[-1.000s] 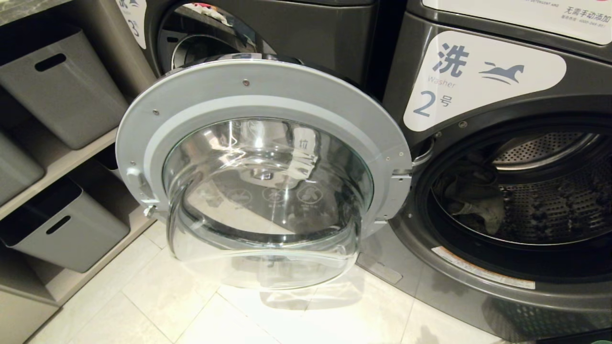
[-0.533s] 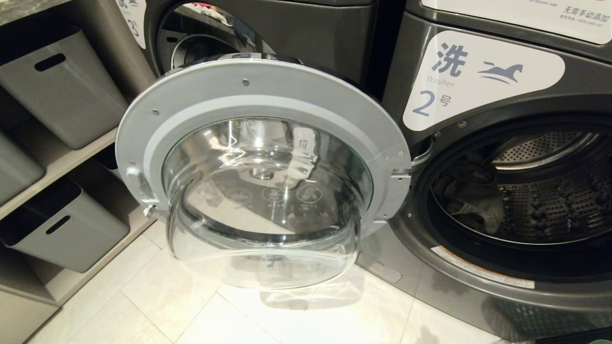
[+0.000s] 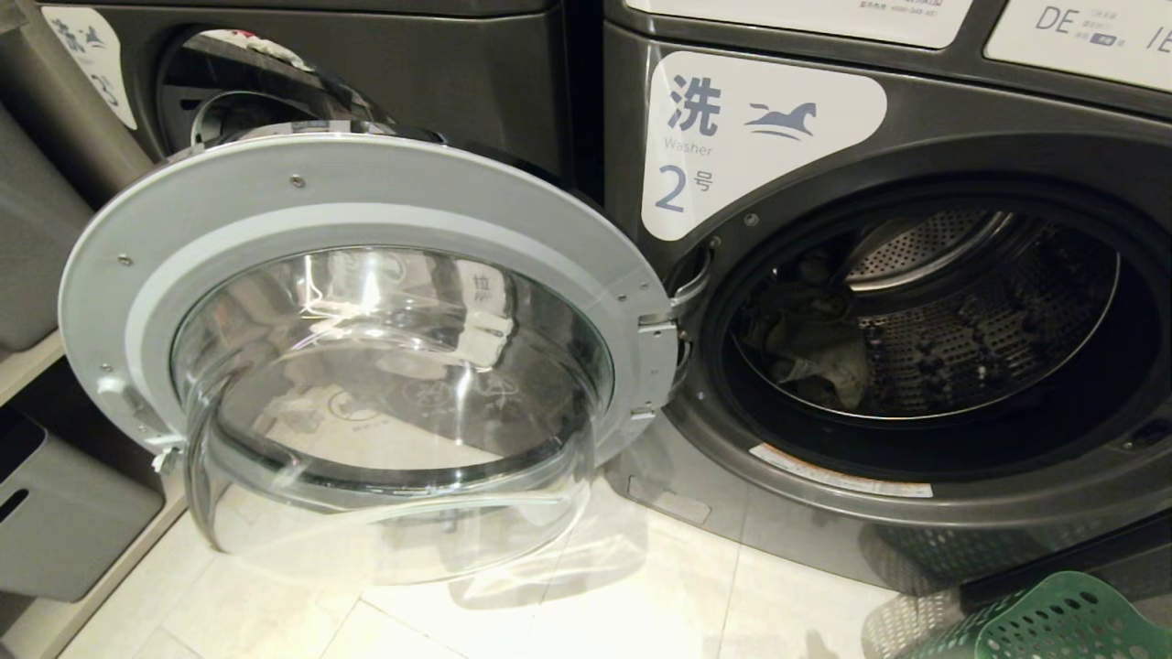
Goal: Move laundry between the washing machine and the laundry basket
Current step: Pick a cloth and place it into the basket
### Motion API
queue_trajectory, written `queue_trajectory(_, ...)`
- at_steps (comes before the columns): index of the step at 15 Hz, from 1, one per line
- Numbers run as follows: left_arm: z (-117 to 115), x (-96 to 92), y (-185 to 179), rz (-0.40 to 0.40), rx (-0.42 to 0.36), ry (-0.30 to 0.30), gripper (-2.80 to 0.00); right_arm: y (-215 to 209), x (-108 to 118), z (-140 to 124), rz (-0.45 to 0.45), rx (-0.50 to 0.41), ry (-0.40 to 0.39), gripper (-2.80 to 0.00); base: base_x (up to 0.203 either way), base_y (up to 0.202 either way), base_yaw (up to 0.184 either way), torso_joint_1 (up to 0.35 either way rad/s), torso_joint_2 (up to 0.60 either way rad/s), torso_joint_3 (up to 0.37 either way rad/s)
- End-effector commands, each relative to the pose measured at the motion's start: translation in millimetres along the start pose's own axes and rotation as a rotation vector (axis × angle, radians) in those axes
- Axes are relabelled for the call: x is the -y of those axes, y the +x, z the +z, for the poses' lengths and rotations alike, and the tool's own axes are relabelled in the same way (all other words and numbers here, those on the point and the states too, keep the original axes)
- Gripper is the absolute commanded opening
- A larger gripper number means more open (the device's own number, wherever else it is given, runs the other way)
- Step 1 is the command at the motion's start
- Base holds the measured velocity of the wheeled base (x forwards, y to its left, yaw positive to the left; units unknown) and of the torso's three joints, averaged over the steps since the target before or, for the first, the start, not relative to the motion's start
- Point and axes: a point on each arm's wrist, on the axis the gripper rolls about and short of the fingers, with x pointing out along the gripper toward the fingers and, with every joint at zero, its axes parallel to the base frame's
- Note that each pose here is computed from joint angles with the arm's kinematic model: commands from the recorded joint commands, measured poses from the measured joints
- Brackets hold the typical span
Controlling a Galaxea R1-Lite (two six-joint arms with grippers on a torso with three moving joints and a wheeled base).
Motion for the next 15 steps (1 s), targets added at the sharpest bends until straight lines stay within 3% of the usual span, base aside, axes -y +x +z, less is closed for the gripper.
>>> queue_trajectory(1, -0.3, 0.0, 0.1, 0.001, -0.001, 0.0, -2.8, 0.1, 0.0, 0.1, 0.001, -0.001, 0.0, -2.8, 0.0, 0.0, 0.0, 0.0, 0.0, 0.0)
queue_trajectory(15, -0.5, 0.0, 0.1, -0.001, -0.002, 0.001, -2.8, 0.1, 0.0, 0.1, 0.001, -0.001, -0.001, -2.8, 0.0, 0.0, 0.0, 0.0, 0.0, 0.0)
